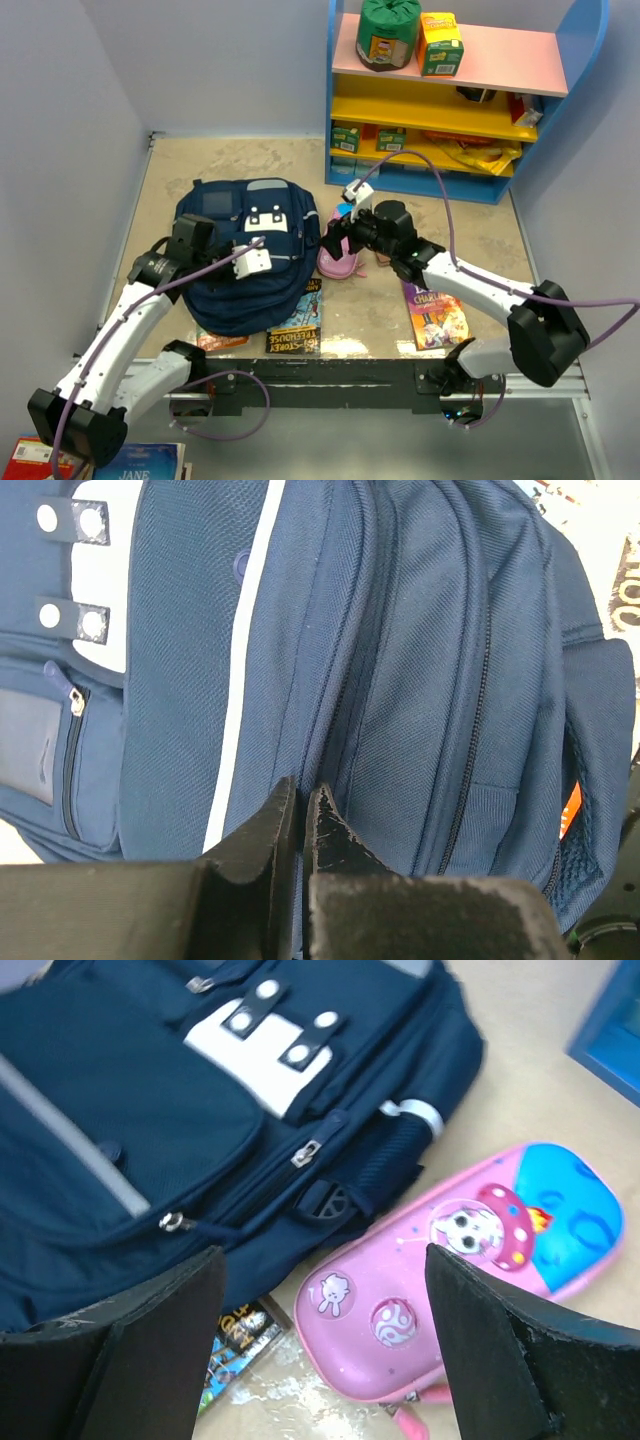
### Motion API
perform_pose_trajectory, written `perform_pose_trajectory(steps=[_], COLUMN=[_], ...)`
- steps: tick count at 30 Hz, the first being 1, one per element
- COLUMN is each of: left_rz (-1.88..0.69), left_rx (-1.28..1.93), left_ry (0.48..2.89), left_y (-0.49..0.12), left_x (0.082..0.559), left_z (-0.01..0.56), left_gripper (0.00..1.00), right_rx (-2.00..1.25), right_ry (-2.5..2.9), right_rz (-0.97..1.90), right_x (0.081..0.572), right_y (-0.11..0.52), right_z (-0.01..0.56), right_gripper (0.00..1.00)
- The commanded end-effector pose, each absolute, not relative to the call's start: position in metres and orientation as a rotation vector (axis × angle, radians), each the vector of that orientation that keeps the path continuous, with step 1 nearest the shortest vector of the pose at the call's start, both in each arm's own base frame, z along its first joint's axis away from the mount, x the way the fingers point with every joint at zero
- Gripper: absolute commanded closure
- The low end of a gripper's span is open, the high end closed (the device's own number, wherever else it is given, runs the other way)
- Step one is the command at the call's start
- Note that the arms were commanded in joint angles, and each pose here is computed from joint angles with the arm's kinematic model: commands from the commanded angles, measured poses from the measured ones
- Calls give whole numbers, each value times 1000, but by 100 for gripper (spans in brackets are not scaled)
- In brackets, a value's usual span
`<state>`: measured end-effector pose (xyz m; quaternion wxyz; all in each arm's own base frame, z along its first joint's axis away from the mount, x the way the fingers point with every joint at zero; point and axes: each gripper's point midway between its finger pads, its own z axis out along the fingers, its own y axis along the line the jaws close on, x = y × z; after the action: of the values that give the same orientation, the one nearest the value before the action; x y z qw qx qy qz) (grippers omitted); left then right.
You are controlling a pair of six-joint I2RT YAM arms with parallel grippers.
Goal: Pack the student bag
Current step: Move the student bag to the center of the board.
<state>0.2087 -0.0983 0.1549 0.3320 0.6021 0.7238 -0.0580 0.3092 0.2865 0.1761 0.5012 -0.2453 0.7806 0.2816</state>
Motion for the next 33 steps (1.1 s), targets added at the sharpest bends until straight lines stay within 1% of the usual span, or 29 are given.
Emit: perform_pose_trajectory(steps=[1,3,4,5,9,12,14,18,22,30,33], left_rz=[-43,-31,-26,-25,-18,-13,-8,-7,-30,-43,-52], left_rx=[1484,1477,1476,1475,1467,1465,1460,1456,1453,1467,1480], left_ry=[1842,1851,1859,1864,1870,1869,1872,1868,1865,1876,1880], left_y=[-94,-92,-90,-90,-90,-89,-89,-89,-92,-92,-92], left_x=[227,227,227,227,230,231,232,233,231,228,225], left_z=[170,169,167,166,165,167,167,170,171,167,163], left_gripper=[100,100,100,100,100,100,100,100,100,100,100], right_rx=[-869,-995,-1048,-1136,-1248,-1230,-1259,-1284,-1289,-1262,-1274], right_ry=[1589,1588,1561,1551,1520,1544,1530,1540,1530,1448,1428], right_rz=[755,702,698,684,689,682,720,683,645,618,642], right_x=[305,303,301,296,290,296,289,288,293,298,295], right_y=[319,325,334,337,348,356,365,373,375,375,379], right_z=[208,194,197,185,169,158,156,138,131,135,134], right_gripper=[17,20,20,21,20,20,21,22,27,30,34])
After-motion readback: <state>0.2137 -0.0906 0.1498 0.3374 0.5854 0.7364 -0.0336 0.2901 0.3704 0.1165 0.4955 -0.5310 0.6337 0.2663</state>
